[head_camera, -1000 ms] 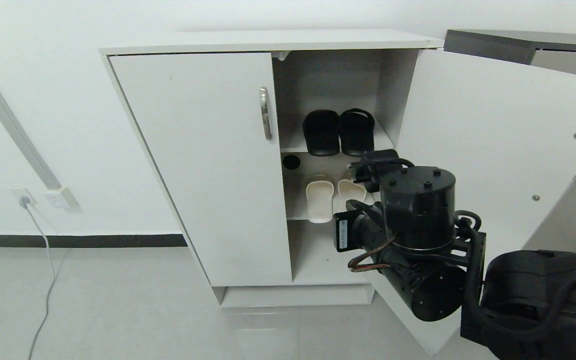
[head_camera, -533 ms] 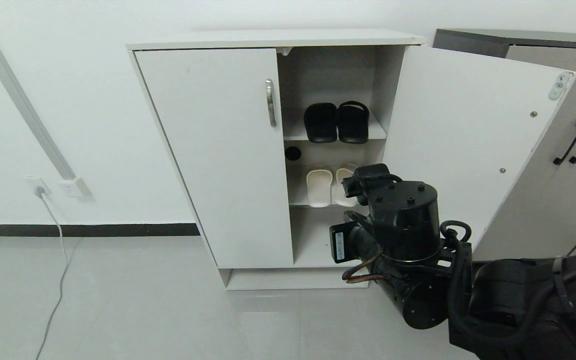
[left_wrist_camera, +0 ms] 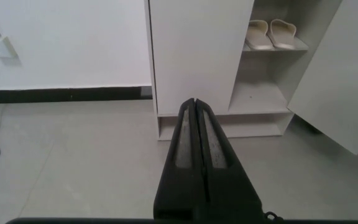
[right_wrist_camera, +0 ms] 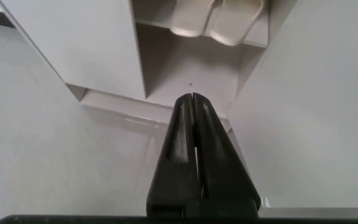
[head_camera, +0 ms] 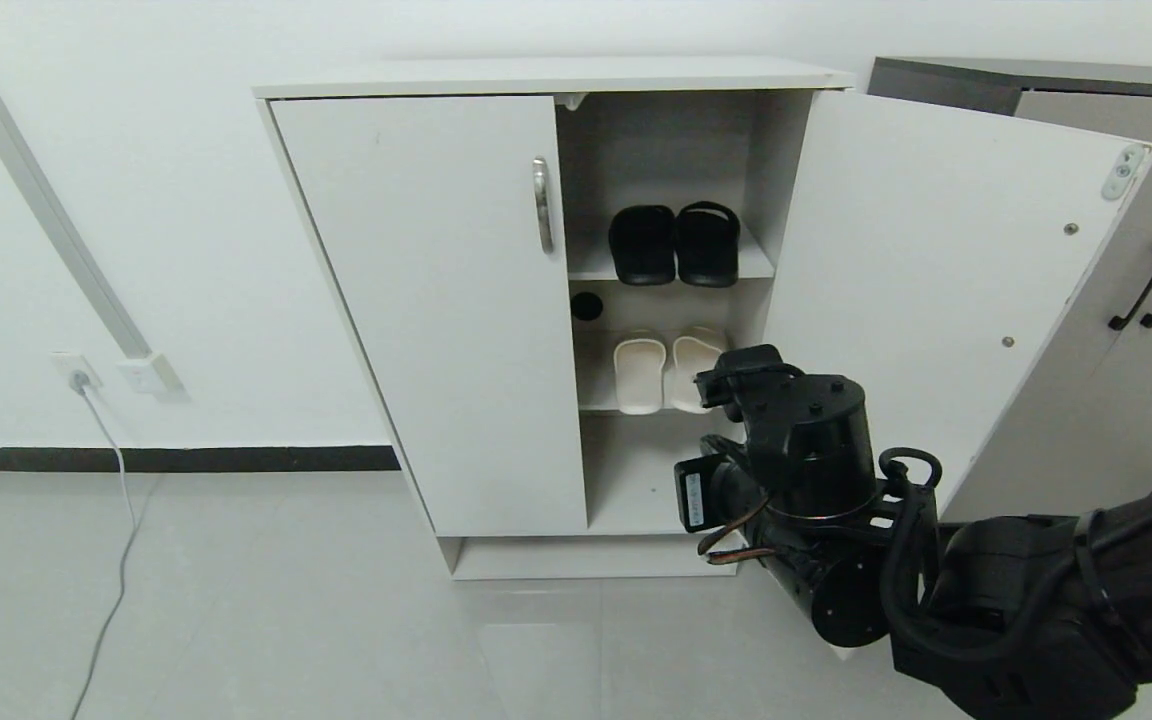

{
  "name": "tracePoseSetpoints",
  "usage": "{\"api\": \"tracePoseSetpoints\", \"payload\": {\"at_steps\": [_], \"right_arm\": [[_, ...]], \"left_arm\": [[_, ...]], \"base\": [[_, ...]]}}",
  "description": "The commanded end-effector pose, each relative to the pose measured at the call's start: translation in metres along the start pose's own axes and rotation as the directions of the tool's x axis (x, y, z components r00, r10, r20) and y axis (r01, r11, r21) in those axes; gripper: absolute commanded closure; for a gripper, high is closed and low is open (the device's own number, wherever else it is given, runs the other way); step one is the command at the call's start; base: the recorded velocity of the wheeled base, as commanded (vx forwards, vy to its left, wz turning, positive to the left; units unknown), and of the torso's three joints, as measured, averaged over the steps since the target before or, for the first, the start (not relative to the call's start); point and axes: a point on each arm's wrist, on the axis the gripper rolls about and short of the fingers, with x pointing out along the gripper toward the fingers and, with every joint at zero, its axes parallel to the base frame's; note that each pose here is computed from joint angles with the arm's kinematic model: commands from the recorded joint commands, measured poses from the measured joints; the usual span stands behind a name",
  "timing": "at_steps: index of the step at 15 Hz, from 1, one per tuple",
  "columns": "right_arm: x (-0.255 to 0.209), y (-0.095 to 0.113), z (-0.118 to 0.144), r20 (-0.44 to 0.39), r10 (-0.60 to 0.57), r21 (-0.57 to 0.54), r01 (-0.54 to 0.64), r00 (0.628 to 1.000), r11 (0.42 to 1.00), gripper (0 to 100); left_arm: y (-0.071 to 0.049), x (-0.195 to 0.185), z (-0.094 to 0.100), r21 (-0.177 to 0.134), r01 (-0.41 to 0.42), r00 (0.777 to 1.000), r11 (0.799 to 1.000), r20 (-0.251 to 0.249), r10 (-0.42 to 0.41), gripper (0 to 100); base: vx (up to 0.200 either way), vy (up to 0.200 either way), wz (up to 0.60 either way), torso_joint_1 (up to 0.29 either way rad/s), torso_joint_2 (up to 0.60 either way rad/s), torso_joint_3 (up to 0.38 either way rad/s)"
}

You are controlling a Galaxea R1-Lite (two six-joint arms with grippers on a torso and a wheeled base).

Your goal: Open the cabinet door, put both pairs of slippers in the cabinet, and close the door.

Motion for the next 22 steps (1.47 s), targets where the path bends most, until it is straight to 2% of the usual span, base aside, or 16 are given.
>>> {"api": "tracePoseSetpoints", "payload": {"at_steps": [1,12,15,22], "right_arm": [[0.0019,-0.0018,-0.0027,-0.008,-0.007,-0.005,0.007,1.000,1.000,100],[0.0028,-0.0023,-0.0025,-0.004,0.001,-0.003,-0.001,1.000,1.000,100],[0.0028,-0.0023,-0.0027,-0.005,0.001,-0.005,-0.001,1.000,1.000,100],[0.0024,-0.0020,-0.0036,-0.007,0.002,-0.008,-0.002,1.000,1.000,100]], "left_arm": [[0.0000,0.0001,0.0000,0.000,0.000,1.000,1.000,-0.001,0.000,100],[0.0000,0.0001,0.0000,0.000,0.000,1.000,1.000,-0.001,0.000,100],[0.0000,0.0001,0.0000,0.000,0.001,1.000,1.000,-0.001,-0.001,100],[0.0000,0.0001,0.0000,0.000,0.001,1.000,1.000,-0.001,-0.001,100]], "base": [[0.000,0.000,0.00,0.000,0.00,0.000],[0.000,0.000,0.00,0.000,-0.01,-0.014],[0.000,0.000,0.00,0.007,-0.21,-0.329],[0.000,0.000,0.00,0.073,-0.49,-0.368]]}}
